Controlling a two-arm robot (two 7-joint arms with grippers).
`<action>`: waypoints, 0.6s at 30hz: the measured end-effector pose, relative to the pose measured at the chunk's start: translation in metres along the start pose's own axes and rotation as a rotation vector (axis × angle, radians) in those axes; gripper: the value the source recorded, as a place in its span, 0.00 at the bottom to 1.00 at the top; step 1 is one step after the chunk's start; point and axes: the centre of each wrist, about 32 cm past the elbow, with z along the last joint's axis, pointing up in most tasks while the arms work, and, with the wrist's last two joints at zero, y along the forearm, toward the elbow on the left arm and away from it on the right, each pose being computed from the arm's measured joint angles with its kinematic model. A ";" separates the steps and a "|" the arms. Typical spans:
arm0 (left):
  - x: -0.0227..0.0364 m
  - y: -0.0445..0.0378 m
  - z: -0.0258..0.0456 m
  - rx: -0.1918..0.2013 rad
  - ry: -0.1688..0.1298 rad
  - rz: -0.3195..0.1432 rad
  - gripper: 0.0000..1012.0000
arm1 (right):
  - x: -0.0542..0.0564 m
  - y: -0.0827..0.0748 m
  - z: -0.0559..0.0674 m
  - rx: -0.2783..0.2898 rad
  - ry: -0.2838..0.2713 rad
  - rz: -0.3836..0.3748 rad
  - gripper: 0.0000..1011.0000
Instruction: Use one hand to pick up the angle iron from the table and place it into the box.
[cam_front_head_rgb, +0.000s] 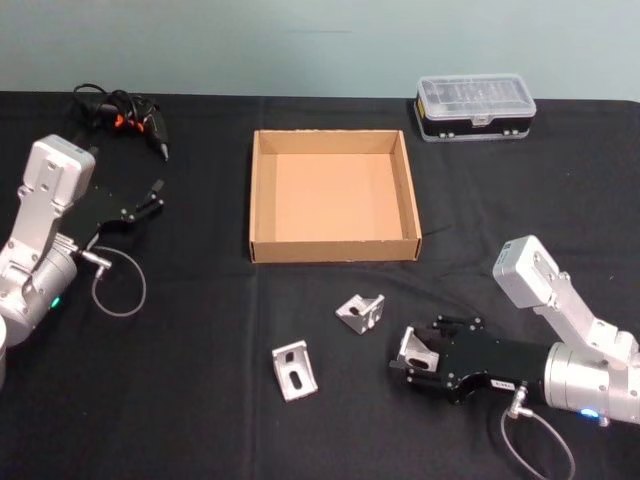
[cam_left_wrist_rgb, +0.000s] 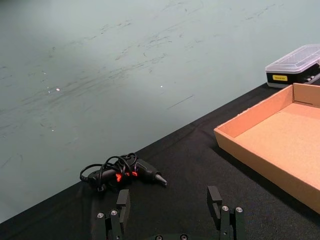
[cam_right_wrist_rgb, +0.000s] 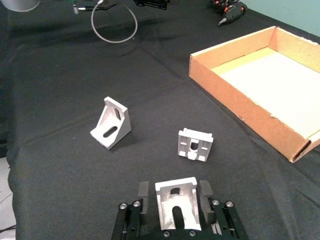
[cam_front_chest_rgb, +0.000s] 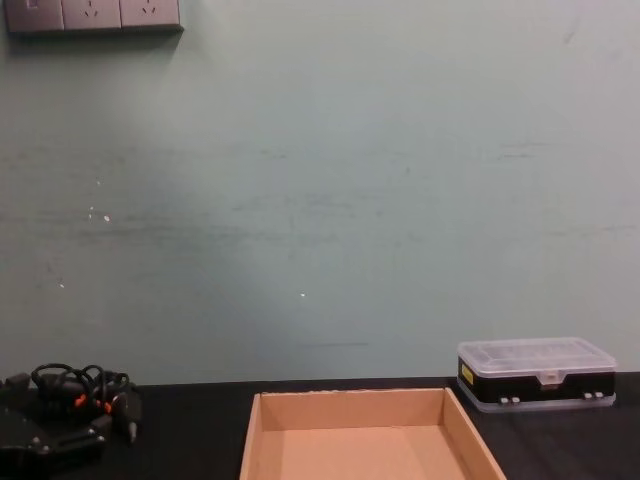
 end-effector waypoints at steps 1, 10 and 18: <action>0.0000 0.0000 0.0000 0.000 0.000 0.000 1.00 | 0.000 -0.001 0.000 0.001 0.000 -0.003 0.64; 0.0000 0.0000 0.0000 0.000 0.000 0.000 1.00 | -0.001 -0.002 -0.002 0.005 0.001 -0.009 0.44; 0.0000 0.0000 0.0000 0.000 0.000 0.000 1.00 | -0.002 -0.001 -0.003 0.009 0.001 -0.013 0.44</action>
